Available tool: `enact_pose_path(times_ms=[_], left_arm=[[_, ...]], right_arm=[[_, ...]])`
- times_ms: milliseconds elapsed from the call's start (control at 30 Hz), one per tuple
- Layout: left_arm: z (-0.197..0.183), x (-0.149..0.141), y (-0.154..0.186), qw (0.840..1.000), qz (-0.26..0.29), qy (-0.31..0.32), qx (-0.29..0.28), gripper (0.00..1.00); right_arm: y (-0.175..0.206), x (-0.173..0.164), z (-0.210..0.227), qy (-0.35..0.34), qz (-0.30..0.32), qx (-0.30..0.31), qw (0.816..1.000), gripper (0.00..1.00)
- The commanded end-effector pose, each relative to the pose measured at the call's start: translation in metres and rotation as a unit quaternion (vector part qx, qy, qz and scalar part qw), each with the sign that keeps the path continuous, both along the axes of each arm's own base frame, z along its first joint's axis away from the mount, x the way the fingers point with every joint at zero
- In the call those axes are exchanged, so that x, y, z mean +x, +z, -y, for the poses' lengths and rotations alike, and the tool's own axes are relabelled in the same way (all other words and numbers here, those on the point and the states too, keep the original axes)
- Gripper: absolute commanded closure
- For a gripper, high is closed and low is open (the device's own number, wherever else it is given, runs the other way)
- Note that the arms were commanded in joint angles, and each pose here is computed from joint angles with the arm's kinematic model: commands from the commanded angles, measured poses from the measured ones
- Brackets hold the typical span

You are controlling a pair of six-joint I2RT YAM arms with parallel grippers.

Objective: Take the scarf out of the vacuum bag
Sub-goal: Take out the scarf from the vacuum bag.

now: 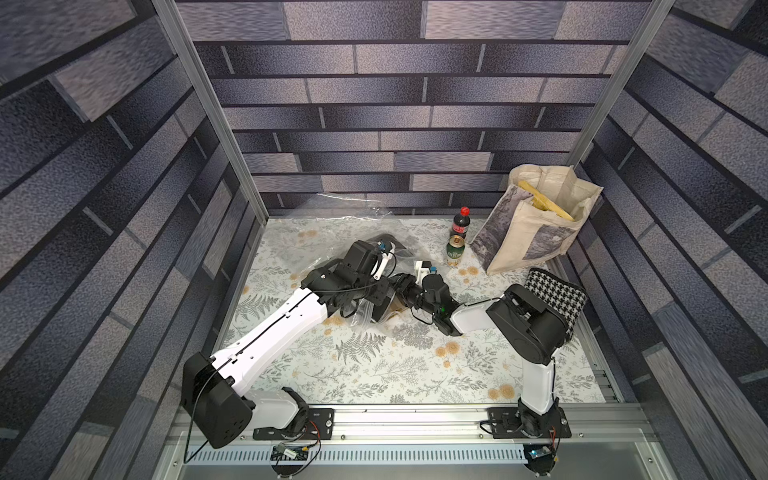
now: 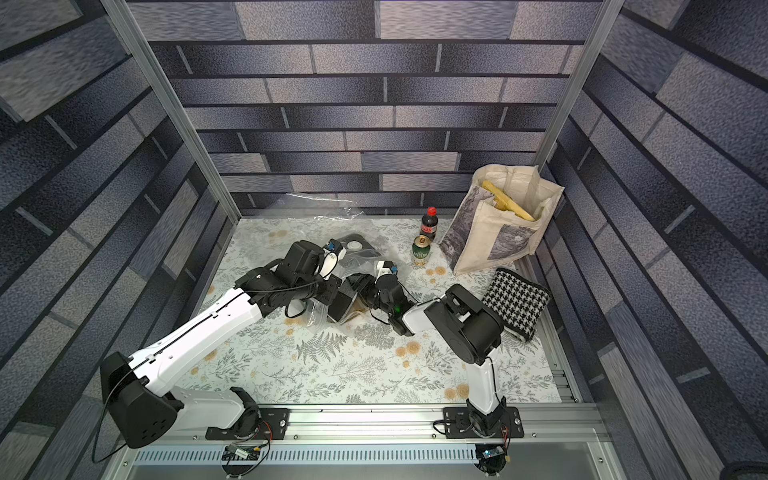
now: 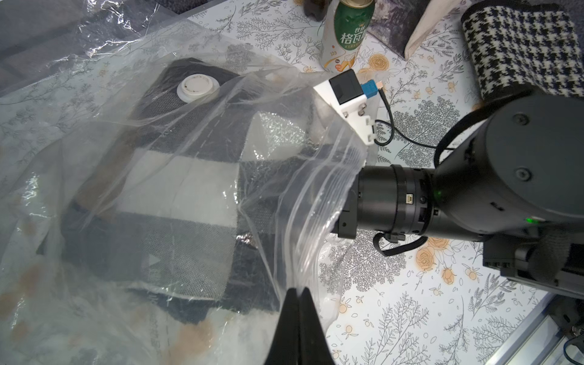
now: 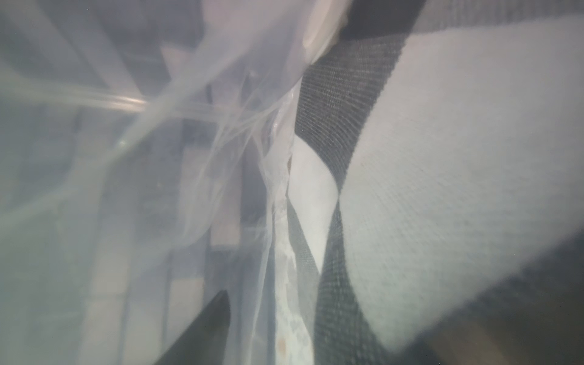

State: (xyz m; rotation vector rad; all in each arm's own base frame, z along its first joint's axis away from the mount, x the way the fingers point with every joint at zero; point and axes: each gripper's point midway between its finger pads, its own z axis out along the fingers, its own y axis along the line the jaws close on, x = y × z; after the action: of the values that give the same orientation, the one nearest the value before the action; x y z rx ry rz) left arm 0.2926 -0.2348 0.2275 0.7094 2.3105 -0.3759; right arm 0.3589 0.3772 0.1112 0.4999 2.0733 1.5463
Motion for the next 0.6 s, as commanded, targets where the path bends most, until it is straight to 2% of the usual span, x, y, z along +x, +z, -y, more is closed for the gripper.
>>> enact_pose_path(times_ms=[0,167,267,333,400,467,567], left_arm=[[0.0,-0.001,0.008,1.0,0.009,0.004,-0.021,1.0],[-0.001,-0.001,0.008,1.0,0.011,0.004,-0.021,1.0],[-0.001,-0.001,0.009,1.0,0.01,0.003,-0.023,1.0],[-0.001,-0.001,0.009,1.0,0.01,0.004,-0.023,1.0],[-0.001,-0.001,0.011,1.0,0.012,0.004,-0.025,1.0],[-0.002,0.0,0.013,0.999,0.015,0.005,-0.029,1.0],[-0.003,0.0,0.013,0.999,0.015,0.007,-0.03,1.0]], right_arm=[[0.017,-0.003,-0.014,0.022,0.014,0.009,1.0,0.28],[-0.005,-0.003,-0.019,0.029,-0.026,-0.014,0.999,0.18],[-0.017,-0.003,-0.022,0.033,-0.039,-0.019,0.999,0.18],[-0.016,-0.002,-0.024,0.035,-0.036,-0.008,0.999,0.23],[-0.032,-0.004,-0.025,0.036,-0.052,-0.013,0.998,0.28],[-0.032,-0.004,-0.027,0.042,-0.051,-0.013,0.998,0.39],[-0.028,-0.003,-0.027,0.044,-0.047,-0.016,0.998,0.51]])
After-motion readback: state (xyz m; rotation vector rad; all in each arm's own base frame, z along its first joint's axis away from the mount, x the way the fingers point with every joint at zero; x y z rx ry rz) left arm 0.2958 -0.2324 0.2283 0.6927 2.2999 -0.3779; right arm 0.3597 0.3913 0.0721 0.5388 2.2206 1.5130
